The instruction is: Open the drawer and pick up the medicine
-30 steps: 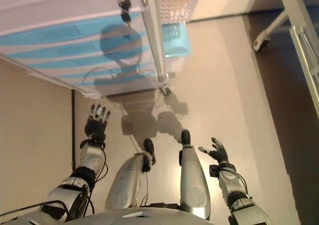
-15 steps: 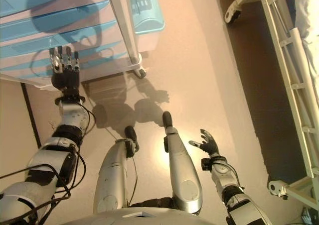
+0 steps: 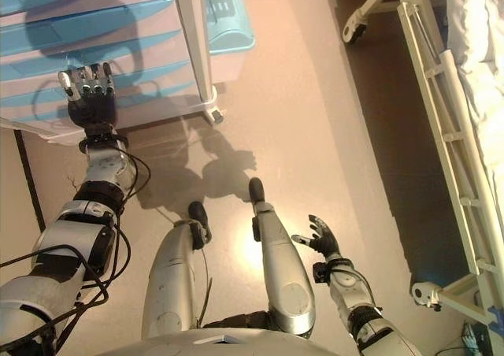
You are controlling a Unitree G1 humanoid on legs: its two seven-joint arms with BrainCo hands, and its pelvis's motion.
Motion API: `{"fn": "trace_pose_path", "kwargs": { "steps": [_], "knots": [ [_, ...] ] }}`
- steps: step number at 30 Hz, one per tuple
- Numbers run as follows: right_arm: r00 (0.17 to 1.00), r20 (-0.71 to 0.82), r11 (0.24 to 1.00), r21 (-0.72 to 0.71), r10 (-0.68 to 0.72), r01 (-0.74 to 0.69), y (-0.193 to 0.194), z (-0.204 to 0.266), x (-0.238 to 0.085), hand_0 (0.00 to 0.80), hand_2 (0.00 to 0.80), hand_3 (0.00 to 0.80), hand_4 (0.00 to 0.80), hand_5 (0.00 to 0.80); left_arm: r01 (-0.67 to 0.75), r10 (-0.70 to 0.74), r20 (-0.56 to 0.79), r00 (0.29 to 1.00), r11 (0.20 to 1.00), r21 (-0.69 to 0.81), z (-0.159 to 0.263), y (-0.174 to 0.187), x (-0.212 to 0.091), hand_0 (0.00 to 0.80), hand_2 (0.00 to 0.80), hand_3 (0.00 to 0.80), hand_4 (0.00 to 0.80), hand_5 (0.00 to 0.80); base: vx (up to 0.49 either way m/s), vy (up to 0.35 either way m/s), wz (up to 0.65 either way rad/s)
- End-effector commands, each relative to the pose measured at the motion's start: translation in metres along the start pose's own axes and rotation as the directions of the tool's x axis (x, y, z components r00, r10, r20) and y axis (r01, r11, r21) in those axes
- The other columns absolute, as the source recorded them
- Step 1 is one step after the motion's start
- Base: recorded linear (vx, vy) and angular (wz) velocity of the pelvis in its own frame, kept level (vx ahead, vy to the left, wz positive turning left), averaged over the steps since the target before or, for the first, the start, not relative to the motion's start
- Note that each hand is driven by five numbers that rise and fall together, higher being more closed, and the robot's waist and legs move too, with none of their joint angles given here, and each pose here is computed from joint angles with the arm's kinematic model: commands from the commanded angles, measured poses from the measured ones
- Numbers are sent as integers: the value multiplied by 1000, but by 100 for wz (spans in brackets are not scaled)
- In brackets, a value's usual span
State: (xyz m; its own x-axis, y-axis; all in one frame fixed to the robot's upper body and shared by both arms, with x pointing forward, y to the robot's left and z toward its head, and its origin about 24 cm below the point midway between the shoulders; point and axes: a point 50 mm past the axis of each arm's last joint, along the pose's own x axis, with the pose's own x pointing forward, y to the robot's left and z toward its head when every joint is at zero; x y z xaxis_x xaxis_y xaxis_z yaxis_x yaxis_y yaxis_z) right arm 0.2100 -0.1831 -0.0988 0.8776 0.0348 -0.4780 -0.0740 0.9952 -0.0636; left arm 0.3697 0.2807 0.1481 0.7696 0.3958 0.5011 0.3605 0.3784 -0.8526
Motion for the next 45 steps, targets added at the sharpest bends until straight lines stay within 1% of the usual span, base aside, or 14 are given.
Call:
{"fn": "trace_pose_path", "kwargs": {
  "steps": [1,3,4,7,8,12,19,24,29,33,36,40,42,45],
  "knots": [
    [1000,-16,1000,-13,17,-17,-2,-12,-12,0,0,0,0,0,679,-677,106,728,734,24,31,-140,63,0,0,0,0,0,-99,-40,4],
    [1000,-19,1000,-21,16,-16,-4,-12,-12,0,0,0,0,0,732,-730,102,675,681,24,28,-150,60,238,238,238,238,238,-104,-36,4],
    [1000,-22,1000,-24,13,-13,-5,-12,-12,0,0,0,0,0,750,-749,99,655,660,28,28,-154,58,414,414,414,414,414,0,0,0],
    [999,-35,999,-34,5,-6,-8,-14,-13,0,0,0,0,0,772,-774,88,628,633,61,32,-164,58,781,781,781,781,781,11,-4,5],
    [999,-40,999,-39,3,-5,-9,-16,-14,0,0,0,0,0,772,-775,84,626,632,75,35,-165,59,800,800,800,800,800,27,-12,3],
    [998,-60,999,-37,-8,6,-11,-22,-17,0,0,0,0,0,769,-777,62,626,629,118,48,-166,59,800,800,800,800,800,33,-11,-1],
    [994,-104,998,-55,-18,13,-17,-33,-26,0,0,0,0,0,711,-723,71,687,689,141,74,-148,59,800,800,800,800,800,44,6,1],
    [992,-125,996,-85,-6,-4,-18,-38,-29,0,0,0,0,0,609,-616,86,783,787,98,89,-108,49,800,800,800,800,800,5,-3,1],
    [993,-122,994,-108,-1,-13,-18,-37,-29,0,0,0,0,0,504,-506,62,860,862,44,89,-67,32,800,800,800,800,800,-21,-52,12],
    [992,-124,994,-106,-10,-3,-18,-35,-28,0,0,0,0,0,346,-346,-5,938,938,-20,73,-9,-9,800,800,800,800,800,-25,-90,17],
    [990,-140,994,-113,-23,7,-19,-39,-30,0,0,0,0,0,198,-200,-78,977,980,-34,57,32,-54,800,800,800,800,800,-24,-77,19],
    [984,-171,991,-129,-50,28,-25,-46,-36,0,0,0,0,0,37,-39,-193,981,999,-15,39,70,-123,800,800,800,800,800,15,-47,42],
    [979,-194,989,-140,-69,42,-29,-50,-40,0,0,0,0,0,-32,26,-214,976,999,-22,40,83,-154,800,800,800,800,800,35,-41,43],
    [970,-226,985,-167,-89,51,-37,-55,-44,0,0,0,0,0,-110,97,-254,962,993,-38,42,95,-188,800,800,800,800,800,31,-39,25]
  ]
}}
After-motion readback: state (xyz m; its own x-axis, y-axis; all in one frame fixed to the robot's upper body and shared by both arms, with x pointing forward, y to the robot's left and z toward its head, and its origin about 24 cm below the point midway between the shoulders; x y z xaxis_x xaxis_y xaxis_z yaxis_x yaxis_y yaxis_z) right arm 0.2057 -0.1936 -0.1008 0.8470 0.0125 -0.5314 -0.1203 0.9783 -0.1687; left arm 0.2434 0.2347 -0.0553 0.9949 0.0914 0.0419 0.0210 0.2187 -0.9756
